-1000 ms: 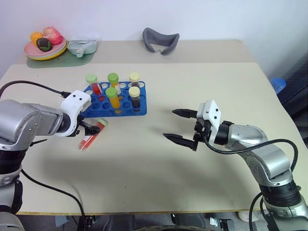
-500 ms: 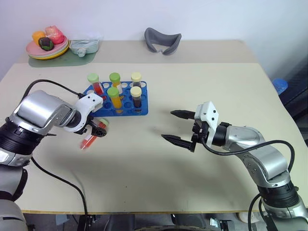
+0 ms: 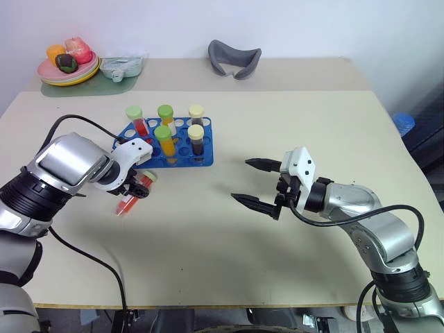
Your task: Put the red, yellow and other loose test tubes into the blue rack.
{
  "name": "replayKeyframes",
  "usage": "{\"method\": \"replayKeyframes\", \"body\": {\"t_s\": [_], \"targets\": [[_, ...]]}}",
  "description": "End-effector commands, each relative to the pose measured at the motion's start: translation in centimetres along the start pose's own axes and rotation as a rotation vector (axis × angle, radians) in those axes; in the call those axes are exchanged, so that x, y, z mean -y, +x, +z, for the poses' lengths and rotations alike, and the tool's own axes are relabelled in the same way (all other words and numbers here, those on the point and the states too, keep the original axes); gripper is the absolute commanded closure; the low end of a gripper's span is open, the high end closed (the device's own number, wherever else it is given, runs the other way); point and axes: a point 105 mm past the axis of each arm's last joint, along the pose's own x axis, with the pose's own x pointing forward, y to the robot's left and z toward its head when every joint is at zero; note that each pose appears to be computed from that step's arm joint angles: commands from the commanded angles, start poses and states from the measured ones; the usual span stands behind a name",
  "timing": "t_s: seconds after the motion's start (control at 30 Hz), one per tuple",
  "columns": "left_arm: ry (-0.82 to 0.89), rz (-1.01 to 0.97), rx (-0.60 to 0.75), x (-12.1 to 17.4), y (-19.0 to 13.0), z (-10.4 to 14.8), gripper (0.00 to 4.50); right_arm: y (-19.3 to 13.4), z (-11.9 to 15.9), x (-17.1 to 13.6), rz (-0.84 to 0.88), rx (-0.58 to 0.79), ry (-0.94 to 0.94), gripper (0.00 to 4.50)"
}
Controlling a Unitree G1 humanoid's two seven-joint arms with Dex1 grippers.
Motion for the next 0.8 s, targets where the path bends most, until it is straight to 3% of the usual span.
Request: {"method": "replayKeyframes", "body": {"t_s": [0.03,0.2,0.3,0.33,0.57,0.67,0.8], "targets": [[-0.001,0.003,-0.011,-0.1,-0.2,-0.5,2.37,0.3,1.1,-0.5,0.026,0.035,-0.027,0.0],[-0.009,0.01,-0.009,-0.3,-0.3,-0.6,2.37,0.4,1.1,-0.5,0.03,0.036,-0.029,0.0],[-0.018,0.009,-0.002,-0.3,-0.3,-0.6,3.19,0.5,1.1,-0.6,0.031,0.037,-0.029,0.0],[-0.019,0.007,-0.001,-0.3,-0.3,-0.7,3.64,0.5,1.1,-0.6,0.031,0.038,-0.03,0.0],[-0.024,0.014,0.053,-0.4,-2.2,-1.5,3.72,0.5,1.0,-0.8,0.031,0.039,-0.029,0.0],[-0.017,0.01,0.163,-0.7,-3.9,-1.4,3.72,0.3,1.0,-0.7,0.022,0.038,-0.028,0.0],[0.042,-0.03,0.646,-0.3,-8.1,0.5,3.72,0.0,0.9,-0.5,0.01,0.032,-0.025,0.0]]}}
